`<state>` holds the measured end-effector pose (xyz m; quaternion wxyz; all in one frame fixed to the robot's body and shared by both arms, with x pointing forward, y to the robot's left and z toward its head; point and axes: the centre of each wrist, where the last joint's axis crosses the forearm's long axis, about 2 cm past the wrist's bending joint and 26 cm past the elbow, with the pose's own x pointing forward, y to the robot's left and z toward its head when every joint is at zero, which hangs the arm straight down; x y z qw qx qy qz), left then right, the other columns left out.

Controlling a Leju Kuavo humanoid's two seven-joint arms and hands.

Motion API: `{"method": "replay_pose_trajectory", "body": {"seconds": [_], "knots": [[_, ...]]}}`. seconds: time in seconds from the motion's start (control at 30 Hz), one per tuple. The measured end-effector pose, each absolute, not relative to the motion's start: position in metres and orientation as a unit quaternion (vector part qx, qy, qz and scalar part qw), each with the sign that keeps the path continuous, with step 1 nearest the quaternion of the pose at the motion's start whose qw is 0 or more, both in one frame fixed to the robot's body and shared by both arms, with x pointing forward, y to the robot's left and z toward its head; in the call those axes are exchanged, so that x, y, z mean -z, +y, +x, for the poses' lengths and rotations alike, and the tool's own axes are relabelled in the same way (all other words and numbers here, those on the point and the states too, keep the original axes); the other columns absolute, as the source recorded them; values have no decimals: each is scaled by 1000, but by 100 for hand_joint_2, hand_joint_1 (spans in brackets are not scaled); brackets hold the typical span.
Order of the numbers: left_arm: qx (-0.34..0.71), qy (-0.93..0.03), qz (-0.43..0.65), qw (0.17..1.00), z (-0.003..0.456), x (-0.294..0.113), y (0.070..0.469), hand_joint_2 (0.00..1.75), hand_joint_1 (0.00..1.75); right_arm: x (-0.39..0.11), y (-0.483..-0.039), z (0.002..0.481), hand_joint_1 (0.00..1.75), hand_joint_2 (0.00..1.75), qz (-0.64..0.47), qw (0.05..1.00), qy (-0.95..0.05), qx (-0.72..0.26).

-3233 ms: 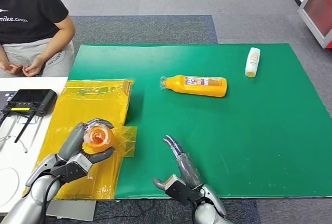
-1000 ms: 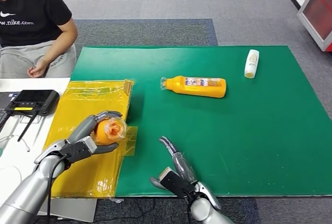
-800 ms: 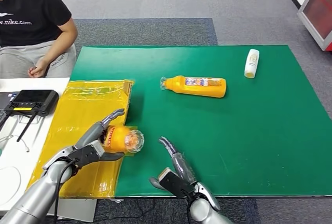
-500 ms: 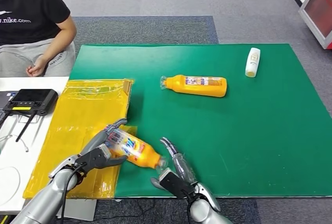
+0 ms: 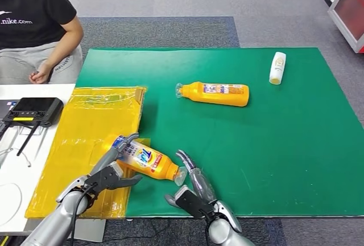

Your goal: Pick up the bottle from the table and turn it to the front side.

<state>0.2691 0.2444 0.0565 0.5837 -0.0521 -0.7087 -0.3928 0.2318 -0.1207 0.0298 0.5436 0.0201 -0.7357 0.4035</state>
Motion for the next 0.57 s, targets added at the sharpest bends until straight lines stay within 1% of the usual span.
{"method": "replay_pose_trajectory", "body": {"seconds": [0.2,0.3,0.37,0.47,0.53,0.57], "knots": [[385,-714,-47,583,263,-54,242,175,0,-30,-121,232,0,175,16,543,-736,-404],[372,-728,-45,574,255,-54,239,175,0,-29,-121,230,0,175,13,543,-736,-404],[335,-756,-66,558,247,-56,233,175,0,-28,-121,229,0,175,13,544,-736,-403],[236,-798,-138,536,237,-69,218,175,0,-28,-121,227,0,175,14,544,-737,-401],[175,-806,-192,532,232,-80,209,175,0,-28,-122,225,0,175,14,545,-737,-400],[160,-807,-205,530,231,-82,208,175,0,-28,-122,225,0,175,14,545,-737,-400]]}}
